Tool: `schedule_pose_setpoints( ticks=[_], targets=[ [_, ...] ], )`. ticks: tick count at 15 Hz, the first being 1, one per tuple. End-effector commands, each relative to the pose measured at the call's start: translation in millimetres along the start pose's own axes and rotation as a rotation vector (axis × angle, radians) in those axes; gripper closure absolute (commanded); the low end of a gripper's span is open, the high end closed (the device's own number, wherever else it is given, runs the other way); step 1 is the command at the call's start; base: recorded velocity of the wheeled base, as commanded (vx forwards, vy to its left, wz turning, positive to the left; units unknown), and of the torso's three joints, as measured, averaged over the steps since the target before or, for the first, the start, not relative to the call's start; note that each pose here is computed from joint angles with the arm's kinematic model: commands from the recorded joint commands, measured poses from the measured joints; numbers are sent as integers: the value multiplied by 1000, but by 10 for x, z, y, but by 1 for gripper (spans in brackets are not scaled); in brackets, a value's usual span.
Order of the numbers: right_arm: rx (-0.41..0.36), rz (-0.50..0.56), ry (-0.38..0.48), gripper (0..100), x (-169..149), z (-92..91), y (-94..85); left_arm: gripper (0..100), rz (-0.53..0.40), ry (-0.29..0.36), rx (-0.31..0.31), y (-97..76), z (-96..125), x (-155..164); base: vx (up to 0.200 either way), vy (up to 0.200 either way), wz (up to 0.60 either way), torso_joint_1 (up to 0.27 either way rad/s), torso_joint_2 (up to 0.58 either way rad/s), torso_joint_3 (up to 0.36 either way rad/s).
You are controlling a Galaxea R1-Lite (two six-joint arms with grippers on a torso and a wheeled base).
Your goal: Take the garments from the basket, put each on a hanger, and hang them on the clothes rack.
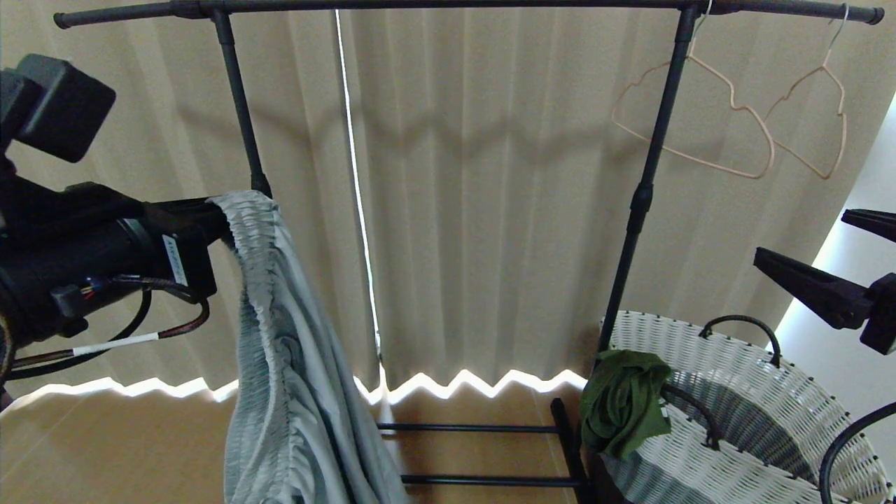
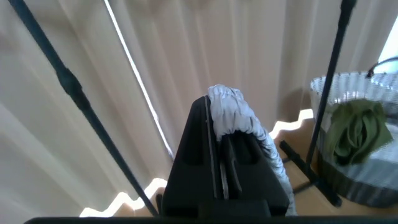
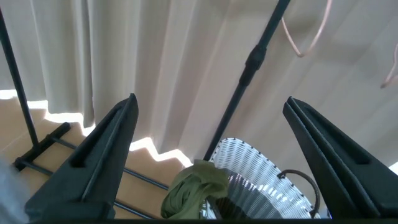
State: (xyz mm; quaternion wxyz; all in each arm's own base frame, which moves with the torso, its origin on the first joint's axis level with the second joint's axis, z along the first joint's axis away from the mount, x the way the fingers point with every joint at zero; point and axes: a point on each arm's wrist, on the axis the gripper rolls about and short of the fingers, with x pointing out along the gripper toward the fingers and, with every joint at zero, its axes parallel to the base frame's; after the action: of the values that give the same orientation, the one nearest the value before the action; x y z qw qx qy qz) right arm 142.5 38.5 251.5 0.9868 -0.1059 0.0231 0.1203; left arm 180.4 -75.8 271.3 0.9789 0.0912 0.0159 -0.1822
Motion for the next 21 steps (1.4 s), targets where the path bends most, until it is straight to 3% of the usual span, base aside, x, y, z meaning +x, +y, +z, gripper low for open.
schedule_pose_setpoints(
  ticks=[1, 9, 13, 21],
  targets=[
    [-1, -4, -8, 0, -59, -16, -1, 100, 9, 8, -8, 12, -46, -49, 0, 0, 0, 0, 0, 0],
    [6, -104, 42, 0, -62, -122, -142, 100, 0, 30, 4, -10, -160, -162, 0, 0, 0, 2, -7, -3],
    [6, -113, 66, 0, -41, -162, -155, 100, -1, 29, 4, -17, -223, -284, 0, 0, 0, 135, -185, -199],
    [8, -131, 99, 0, 38, -209, -187, 100, -73, 28, 6, -44, -331, -409, 0, 0, 0, 164, -535, -260]
  ],
)
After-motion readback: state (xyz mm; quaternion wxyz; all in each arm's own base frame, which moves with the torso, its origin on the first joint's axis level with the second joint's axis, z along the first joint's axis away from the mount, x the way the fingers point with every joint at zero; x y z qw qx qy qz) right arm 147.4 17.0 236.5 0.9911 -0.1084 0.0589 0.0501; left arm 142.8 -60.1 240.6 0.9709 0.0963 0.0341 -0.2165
